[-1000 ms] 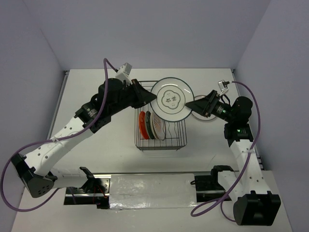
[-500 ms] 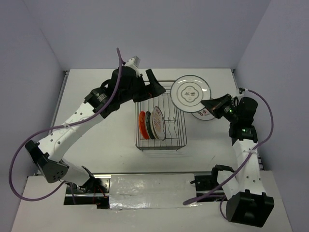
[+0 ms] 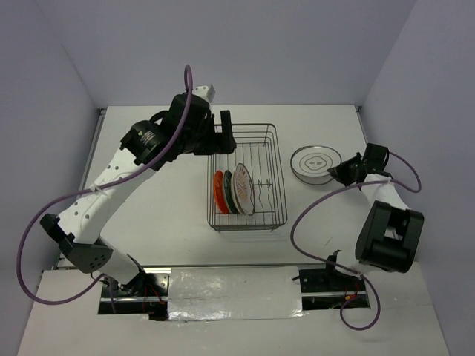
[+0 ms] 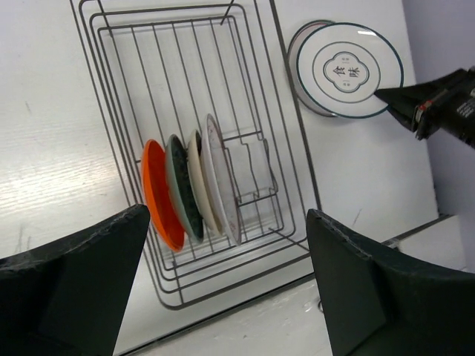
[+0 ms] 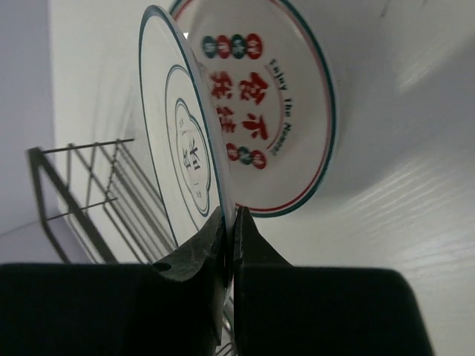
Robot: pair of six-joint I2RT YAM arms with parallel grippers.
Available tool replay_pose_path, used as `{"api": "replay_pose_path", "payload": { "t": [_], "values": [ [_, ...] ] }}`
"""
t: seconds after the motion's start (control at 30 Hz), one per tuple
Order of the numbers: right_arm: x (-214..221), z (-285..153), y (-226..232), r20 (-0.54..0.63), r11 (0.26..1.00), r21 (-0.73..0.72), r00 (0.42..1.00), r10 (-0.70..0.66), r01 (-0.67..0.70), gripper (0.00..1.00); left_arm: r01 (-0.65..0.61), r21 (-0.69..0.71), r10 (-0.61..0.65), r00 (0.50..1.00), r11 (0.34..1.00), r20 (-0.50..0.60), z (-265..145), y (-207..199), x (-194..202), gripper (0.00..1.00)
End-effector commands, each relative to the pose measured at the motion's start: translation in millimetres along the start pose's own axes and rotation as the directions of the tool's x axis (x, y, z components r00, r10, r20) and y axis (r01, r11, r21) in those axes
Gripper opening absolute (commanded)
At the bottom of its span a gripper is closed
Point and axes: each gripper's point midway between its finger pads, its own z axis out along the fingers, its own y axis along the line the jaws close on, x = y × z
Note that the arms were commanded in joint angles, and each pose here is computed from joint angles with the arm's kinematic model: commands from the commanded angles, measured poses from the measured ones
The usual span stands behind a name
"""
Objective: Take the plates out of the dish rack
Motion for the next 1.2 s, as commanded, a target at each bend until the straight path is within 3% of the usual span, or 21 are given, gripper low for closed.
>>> {"api": "replay_pose_path", "payload": {
  "t": [0.0,0.2,0.27,0.3,0.4,0.6,0.63,0.73,0.87,0.9,1.0,1.17],
  "values": [
    [-30,8,27,0.064,0.988,-0.084,0.99,-0.124,0.129,0.06,-0.095,-0.022,0.095,0.995,0.995,-0.032,-2,6,4,1.0],
    [-21,35,10,-0.023,0.987,-0.058,0.988,-0.153,0.152,0.15,-0.134,0.014,0.134,0.989,0.991,-0.056,0,0,7,0.99],
    [-16,38,2,-0.041,0.99,-0.034,0.989,-0.139,0.137,0.33,-0.142,0.007,0.142,0.987,0.99,-0.071,2,2,10,1.0],
    [-12,42,-7,-0.065,0.993,0.003,0.991,-0.12,0.12,0.5,-0.145,-0.002,0.144,0.986,0.989,-0.086,4,4,13,0.99],
    [-4,49,-26,-0.108,0.985,0.116,0.988,-0.113,0.126,0.64,-0.154,-0.017,0.151,0.982,0.988,-0.112,10,5,17,1.0],
    [-3,52,-29,-0.194,0.891,0.335,0.948,-0.252,0.306,0.72,-0.202,-0.07,0.188,0.968,0.977,-0.166,20,7,25,0.99],
    [-3,53,-28,-0.219,0.849,0.393,0.932,-0.288,0.354,0.72,-0.212,-0.084,0.197,0.967,0.974,-0.161,18,6,23,1.0],
    [4,56,-20,-0.273,0.805,0.418,0.903,-0.33,0.421,0.73,-0.234,-0.085,0.216,0.959,0.968,-0.185,27,-2,29,1.0],
    [-6,34,-25,-0.232,0.748,0.519,0.91,-0.342,0.414,0.8,-0.244,-0.103,0.217,0.951,0.964,-0.222,39,-1,40,1.0],
    [-10,27,-25,-0.208,0.741,0.54,0.916,-0.343,0.4,0.86,-0.244,-0.109,0.215,0.949,0.964,-0.23,42,0,43,0.99],
    [-21,0,-16,-0.127,0.741,0.563,0.924,-0.36,0.366,0.91,-0.249,-0.13,0.211,0.944,0.96,-0.253,51,4,50,1.0],
    [-18,-57,31,0.001,0.832,0.411,0.912,-0.41,0.373,0.91,-0.249,-0.181,0.195,0.943,0.952,-0.27,70,4,58,0.94]
  ]
}}
